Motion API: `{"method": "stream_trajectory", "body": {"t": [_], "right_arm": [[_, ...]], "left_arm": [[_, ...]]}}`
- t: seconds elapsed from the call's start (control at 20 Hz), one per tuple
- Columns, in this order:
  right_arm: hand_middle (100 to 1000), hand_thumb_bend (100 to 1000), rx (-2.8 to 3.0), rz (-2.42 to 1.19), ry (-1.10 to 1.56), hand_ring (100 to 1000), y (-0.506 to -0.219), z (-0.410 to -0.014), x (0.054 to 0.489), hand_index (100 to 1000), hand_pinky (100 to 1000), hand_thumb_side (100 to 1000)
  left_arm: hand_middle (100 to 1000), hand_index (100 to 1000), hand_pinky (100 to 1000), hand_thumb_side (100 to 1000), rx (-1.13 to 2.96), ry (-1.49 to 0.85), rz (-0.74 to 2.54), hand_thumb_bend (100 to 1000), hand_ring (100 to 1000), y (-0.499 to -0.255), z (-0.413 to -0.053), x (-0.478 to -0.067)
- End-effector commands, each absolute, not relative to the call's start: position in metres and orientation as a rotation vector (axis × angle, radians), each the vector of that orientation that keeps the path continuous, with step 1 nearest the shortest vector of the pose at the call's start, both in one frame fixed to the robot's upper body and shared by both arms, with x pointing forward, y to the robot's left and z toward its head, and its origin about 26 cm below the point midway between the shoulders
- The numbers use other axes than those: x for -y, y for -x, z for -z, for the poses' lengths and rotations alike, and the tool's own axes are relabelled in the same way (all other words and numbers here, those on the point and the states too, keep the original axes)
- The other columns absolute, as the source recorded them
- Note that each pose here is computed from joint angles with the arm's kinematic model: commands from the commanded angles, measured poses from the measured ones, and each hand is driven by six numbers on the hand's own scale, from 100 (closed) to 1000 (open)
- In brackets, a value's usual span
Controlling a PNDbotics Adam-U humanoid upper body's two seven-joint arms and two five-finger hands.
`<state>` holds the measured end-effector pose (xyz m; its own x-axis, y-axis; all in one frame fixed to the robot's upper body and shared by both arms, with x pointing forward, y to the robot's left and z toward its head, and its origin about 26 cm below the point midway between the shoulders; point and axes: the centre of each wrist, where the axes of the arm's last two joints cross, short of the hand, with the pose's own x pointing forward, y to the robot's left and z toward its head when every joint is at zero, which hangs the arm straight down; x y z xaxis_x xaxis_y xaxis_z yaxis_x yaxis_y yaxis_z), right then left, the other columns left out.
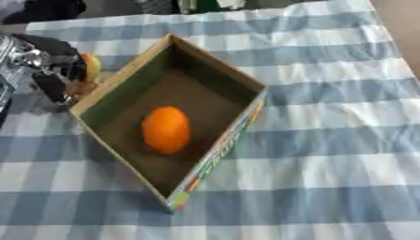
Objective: Pick up objects on the table and place them in the box.
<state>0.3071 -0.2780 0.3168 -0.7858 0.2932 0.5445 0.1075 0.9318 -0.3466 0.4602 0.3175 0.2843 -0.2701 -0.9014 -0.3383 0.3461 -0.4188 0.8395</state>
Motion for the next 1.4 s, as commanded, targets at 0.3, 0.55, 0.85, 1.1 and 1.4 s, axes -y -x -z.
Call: {"method": "stream_trajectory", "body": {"t": [0.3,0.55,0.85,1.1,1.4], "right_arm": [[671,114,2.495,-0.386,0.306,948,-0.302,-0.325,0.278,842,807,568],[669,114,2.494,-0.382,0.307,946,-0.302,-0.325,0.278,840,807,567],[670,117,2.493,-0.377,0.311,947,-0.302,-0.325,0.279,841,808,568],[670,117,2.492,-0.371,0.315,947,-0.302,-0.325,0.279,841,808,570],[669,117,2.488,-0.363,0.314,947,-0.302,-0.324,0.279,841,809,570]], "left_arm": [[637,793,552,295,0.730,-1.031,1.875,349,699,-0.460,-0.283,-0.324],[637,804,549,341,0.730,-1.023,1.871,361,697,-0.460,-0.281,-0.325],[523,683,488,259,0.752,-1.022,1.852,189,624,-0.459,-0.282,-0.323],[490,637,447,183,0.770,-1.037,1.814,100,591,-0.457,-0.286,-0.320],[456,580,412,209,0.784,-1.059,1.780,100,563,-0.454,-0.291,-0.318]]}}
